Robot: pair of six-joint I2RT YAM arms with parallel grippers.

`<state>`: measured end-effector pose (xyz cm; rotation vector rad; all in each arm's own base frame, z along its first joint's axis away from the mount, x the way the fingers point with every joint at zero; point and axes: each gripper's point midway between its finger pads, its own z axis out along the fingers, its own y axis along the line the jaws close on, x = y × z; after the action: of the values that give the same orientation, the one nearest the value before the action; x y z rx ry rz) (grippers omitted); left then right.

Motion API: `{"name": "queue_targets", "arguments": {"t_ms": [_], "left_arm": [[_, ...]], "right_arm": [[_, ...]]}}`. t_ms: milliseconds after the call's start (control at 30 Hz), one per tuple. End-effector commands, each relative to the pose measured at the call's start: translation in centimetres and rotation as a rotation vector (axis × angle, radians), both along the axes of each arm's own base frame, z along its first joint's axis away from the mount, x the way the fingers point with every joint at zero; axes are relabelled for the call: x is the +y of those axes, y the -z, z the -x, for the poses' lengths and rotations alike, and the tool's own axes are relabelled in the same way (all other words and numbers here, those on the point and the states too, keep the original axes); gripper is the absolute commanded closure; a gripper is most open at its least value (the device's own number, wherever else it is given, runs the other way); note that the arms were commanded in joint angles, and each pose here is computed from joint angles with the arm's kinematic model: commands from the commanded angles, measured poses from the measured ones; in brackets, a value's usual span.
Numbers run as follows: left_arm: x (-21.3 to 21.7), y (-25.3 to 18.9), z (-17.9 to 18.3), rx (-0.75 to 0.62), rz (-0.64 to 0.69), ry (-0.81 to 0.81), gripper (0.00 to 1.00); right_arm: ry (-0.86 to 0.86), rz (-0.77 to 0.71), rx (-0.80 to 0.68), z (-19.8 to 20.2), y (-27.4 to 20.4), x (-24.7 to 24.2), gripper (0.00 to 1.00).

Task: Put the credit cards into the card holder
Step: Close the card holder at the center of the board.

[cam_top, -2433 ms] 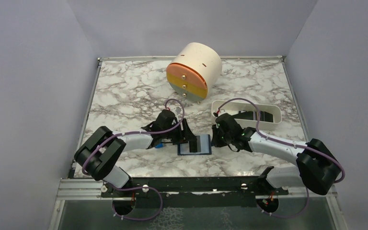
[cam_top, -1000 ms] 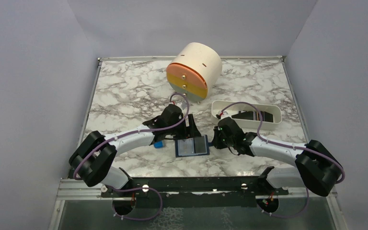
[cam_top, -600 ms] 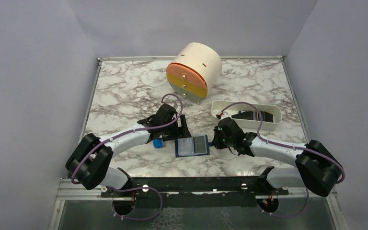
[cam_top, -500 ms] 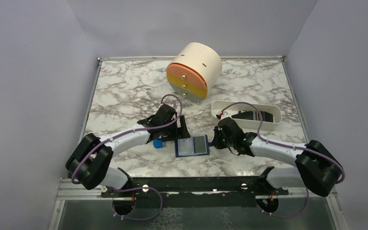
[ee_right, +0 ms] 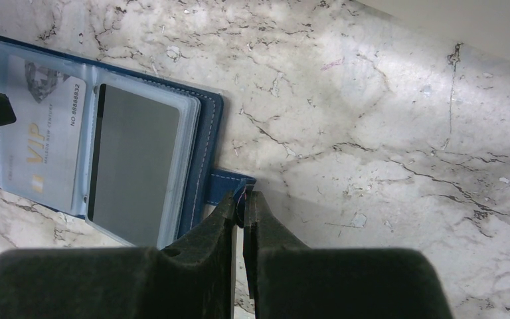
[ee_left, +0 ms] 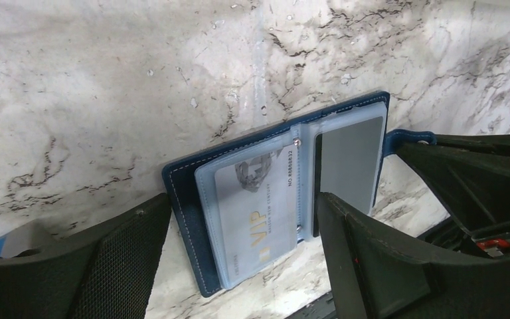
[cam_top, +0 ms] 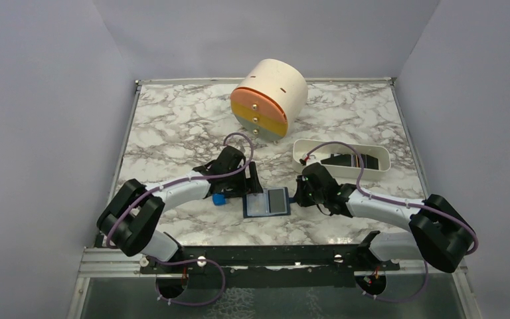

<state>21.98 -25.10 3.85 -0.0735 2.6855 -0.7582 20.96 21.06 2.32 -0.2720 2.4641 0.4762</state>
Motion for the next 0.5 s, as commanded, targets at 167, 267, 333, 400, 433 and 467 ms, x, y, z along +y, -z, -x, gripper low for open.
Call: {"name": "queue_targets", "arguments": {"t_ms": [167,267,333,400,433,467], "left_arm": [[-2.6,-4.1,1.3,0.032,0.23,0.009,0.24],[-3.4,-5.1,2.0,0.051,0.315,0.017,0.26],[-3.9,-5.6,2.5,0.055,0.363,0.024,0.28],[-4.2,-6.0,2.8,0.054,0.394,0.032,0.29],[-4.4,-6.3,3.0,0.051,0.408,0.039,0.3],[-4.6,-6.5,3.1,0.046,0.425,0.046,0.3]], "right_arm": [[-0.063,-0.062,-0.003,0.8,0.3,1.2,0.97],[-0.071,-0.075,-0.01,0.7,0.1,1.5,0.98],[-0.073,-0.077,-0.008,0.7,0.2,1.5,0.98],[-0.073,-0.076,0.002,0.8,0.5,1.6,0.98],[-0.073,-0.076,0.005,0.8,0.5,1.6,0.98],[-0.074,-0.078,0.006,0.8,0.6,1.7,0.98]]}}
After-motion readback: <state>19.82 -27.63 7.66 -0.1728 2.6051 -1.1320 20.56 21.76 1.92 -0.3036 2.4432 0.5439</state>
